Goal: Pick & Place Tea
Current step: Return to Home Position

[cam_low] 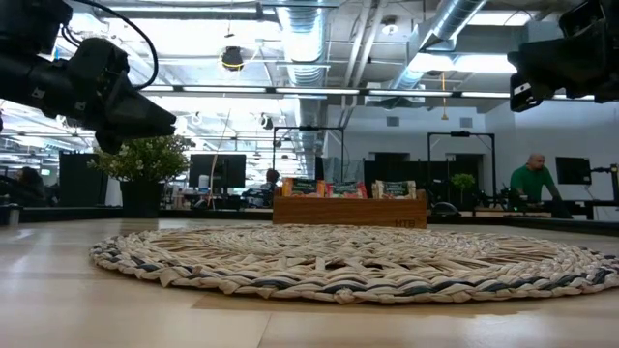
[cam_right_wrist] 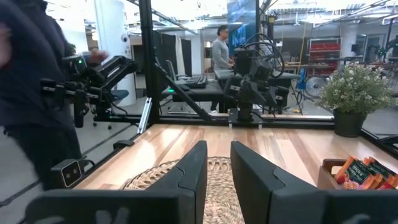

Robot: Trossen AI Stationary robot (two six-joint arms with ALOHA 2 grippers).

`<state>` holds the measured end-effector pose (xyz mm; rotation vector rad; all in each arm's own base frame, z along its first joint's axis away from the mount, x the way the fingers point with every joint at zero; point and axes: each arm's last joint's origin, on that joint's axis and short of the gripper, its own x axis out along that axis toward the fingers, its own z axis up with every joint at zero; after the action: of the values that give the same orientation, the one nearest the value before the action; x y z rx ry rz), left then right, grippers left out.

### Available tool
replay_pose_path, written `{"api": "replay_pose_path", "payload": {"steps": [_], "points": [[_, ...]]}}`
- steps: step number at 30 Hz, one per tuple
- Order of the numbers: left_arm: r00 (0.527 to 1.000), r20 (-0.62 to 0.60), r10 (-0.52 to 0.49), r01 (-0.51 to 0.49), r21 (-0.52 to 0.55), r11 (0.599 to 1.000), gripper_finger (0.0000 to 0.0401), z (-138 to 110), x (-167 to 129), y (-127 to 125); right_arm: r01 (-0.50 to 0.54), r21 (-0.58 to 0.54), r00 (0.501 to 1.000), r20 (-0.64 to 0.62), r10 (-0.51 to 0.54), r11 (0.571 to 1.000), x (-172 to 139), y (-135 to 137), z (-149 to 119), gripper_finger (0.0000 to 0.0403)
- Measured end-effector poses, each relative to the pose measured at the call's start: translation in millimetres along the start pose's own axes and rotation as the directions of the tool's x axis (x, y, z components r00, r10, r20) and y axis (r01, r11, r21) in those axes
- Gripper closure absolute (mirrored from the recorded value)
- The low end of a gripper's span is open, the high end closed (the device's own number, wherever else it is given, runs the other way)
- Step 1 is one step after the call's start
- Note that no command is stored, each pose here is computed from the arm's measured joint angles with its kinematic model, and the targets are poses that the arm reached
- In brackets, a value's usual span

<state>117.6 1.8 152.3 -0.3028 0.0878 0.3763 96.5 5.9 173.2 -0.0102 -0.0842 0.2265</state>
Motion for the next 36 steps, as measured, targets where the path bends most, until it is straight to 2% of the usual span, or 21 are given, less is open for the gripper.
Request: {"api": "replay_pose_path", "payload": {"steps": [13,20,36], "points": [[1.0,0.001,-0.001,0.001,-0.001,1.0,0.027,0,-1,0,0.002,0.0,1.0,-0.001,-0.002,1.0,0,0,0,0.0338],[0.995,0.09,-0.031,0.035,-0.044,0.998,0.027,9,-8,1,0.002,0.0,1.0,-0.002,-0.002,1.0,0,0,0,0.0338],[0.977,0.204,-0.063,0.084,-0.094,0.992,0.027,20,-19,2,0.001,0.0,1.0,-0.002,-0.001,1.0,0,0,0,0.0338]]}}
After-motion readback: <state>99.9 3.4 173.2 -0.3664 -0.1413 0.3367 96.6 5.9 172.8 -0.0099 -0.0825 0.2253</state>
